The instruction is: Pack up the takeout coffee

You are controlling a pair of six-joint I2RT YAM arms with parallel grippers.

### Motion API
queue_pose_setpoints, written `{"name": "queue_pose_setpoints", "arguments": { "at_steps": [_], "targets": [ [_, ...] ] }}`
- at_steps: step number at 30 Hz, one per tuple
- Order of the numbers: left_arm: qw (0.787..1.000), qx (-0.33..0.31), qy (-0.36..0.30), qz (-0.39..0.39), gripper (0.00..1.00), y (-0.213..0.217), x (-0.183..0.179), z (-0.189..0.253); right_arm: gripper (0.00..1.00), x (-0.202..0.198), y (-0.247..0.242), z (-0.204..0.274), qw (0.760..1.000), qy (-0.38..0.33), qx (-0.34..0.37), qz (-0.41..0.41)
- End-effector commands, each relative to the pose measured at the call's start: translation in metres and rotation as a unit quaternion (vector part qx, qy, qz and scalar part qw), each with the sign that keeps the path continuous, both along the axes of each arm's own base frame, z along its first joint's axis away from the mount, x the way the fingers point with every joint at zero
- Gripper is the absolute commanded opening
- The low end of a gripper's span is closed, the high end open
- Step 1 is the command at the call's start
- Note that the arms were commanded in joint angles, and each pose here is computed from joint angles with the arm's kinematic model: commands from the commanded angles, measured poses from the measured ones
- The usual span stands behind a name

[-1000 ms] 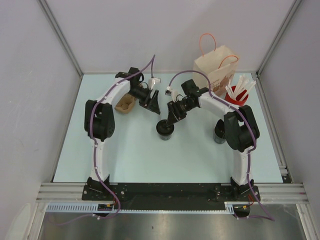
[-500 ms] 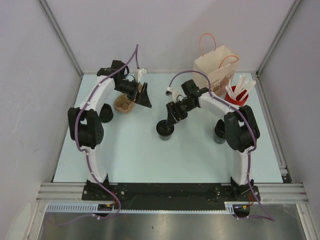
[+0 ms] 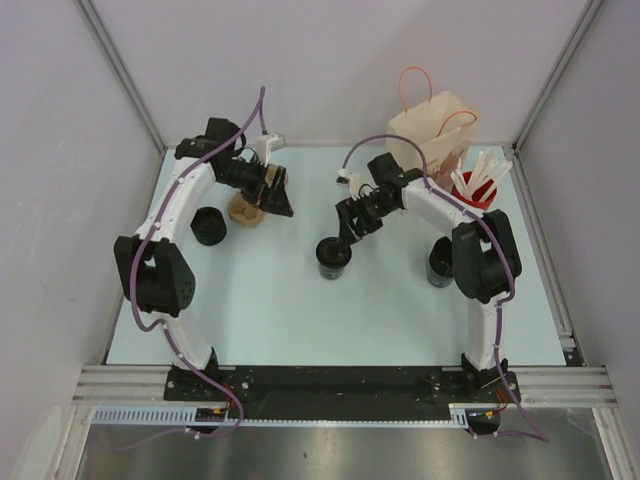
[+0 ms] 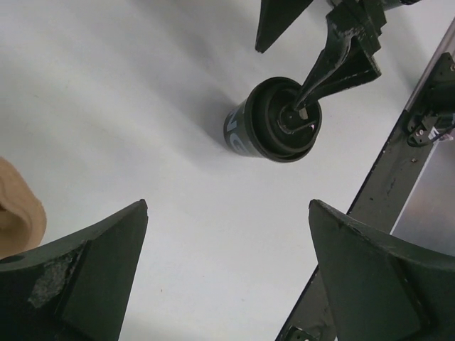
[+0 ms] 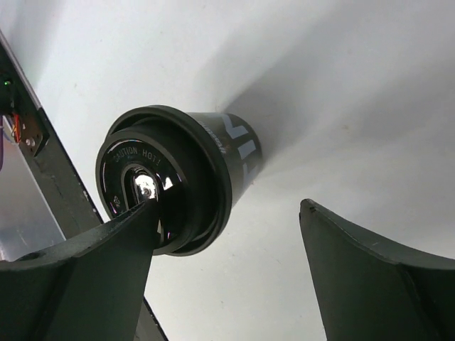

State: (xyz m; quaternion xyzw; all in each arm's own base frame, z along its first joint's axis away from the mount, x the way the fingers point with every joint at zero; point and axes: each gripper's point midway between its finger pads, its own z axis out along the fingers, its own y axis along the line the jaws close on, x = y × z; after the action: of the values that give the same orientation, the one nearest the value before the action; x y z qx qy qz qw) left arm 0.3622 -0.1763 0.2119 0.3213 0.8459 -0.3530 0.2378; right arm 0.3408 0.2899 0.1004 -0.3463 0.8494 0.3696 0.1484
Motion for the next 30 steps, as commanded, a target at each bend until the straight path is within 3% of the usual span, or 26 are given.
{"name": "queue_pose_setpoints", "arguments": {
  "at_steps": [1, 18, 24, 26, 30],
  "targets": [
    [0.999, 0.021, -0.033, 0.021, 0.99, 0.021, -0.005, 0.016, 0.85, 0.02, -0.009, 0.031, 0.998, -0.055, -0.001, -0.008],
    [0.994, 0.059, -0.075, 0.047, 0.99, 0.047, -0.032, 0.038, 0.86, 0.013, 0.002, 0.08, 0.995, -0.088, 0.044, 0.015],
    [0.989, 0.075, -0.097, 0.08, 1.0, 0.068, -0.047, 0.046, 0.89, 0.003, 0.0, 0.102, 0.987, -0.152, 0.01, 0.044],
    [0.985, 0.086, -0.112, 0.095, 0.99, 0.078, -0.051, 0.046, 1.0, -0.001, -0.005, 0.114, 0.983, -0.177, -0.003, 0.048],
    [0.979, 0.095, -0.139, 0.116, 0.99, 0.089, -0.057, 0.048, 1.0, -0.005, -0.017, 0.14, 0.969, -0.238, -0.01, 0.062]
  ]
}}
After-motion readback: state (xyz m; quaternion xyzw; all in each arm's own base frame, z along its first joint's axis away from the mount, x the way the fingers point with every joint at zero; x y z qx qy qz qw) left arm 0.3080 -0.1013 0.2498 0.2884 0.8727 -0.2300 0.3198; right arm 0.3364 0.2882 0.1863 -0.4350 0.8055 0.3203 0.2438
